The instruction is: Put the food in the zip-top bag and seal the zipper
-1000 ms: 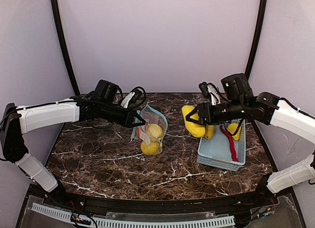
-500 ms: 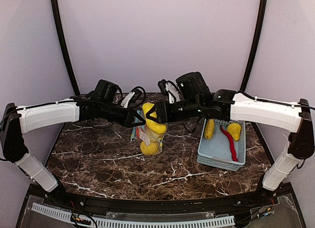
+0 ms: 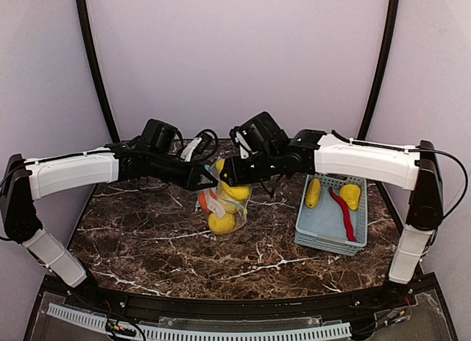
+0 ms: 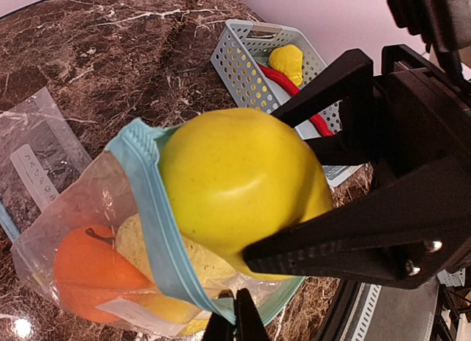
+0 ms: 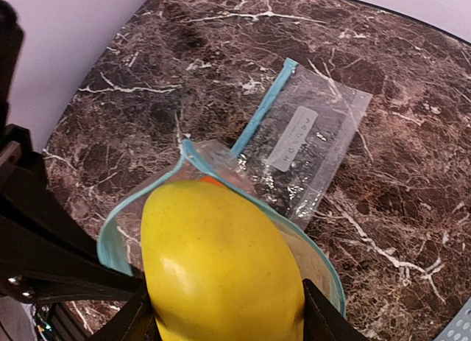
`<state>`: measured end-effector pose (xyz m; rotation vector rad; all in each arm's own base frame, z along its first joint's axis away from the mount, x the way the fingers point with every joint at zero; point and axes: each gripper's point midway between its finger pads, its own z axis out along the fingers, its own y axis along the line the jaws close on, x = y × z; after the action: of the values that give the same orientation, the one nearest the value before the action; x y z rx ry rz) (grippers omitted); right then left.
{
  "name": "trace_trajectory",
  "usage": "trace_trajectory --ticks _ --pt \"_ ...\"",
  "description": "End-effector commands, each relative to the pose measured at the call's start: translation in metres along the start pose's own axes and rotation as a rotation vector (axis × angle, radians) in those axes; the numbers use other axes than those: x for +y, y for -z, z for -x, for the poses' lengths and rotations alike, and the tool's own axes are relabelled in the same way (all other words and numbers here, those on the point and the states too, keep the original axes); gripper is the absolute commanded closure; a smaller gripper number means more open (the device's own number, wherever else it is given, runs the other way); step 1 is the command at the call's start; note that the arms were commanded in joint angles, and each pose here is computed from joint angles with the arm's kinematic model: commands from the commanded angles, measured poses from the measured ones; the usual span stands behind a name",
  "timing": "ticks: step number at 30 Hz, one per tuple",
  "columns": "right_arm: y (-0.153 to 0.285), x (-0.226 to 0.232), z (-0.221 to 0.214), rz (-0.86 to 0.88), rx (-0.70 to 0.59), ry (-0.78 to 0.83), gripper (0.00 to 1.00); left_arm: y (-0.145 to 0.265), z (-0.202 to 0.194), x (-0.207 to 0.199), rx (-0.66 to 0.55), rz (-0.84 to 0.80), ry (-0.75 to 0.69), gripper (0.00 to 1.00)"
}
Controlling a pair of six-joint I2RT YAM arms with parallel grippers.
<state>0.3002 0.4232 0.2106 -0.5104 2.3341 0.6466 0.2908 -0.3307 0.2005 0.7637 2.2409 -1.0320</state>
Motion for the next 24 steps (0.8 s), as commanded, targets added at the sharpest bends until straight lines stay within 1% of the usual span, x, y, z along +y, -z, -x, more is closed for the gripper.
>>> trace_trajectory --ticks 1,10,15,19,24 --pt "-0.003 -0.015 -0.002 -0.109 0.015 0.043 0.47 0.011 0.01 -0.014 -0.041 -0.032 -0.041 0.99" --pt "-0.02 0.004 0.005 -0.047 0.037 0.138 0.41 0.008 0.008 -0.014 -0.03 -0.042 -0.032 0.99" --pt "-0.027 0.012 0.008 -0.01 0.047 0.228 0.37 0.007 0.007 -0.015 -0.025 -0.049 -0.028 0.99" --pt "-0.033 0.014 0.004 -0.001 0.066 0.28 0.29 0.006 0.007 -0.014 -0.025 -0.045 -0.025 0.99" --pt "-0.026 0.01 0.006 -0.018 0.053 0.278 0.18 0.008 0.008 -0.008 -0.031 -0.007 -0.022 0.99"
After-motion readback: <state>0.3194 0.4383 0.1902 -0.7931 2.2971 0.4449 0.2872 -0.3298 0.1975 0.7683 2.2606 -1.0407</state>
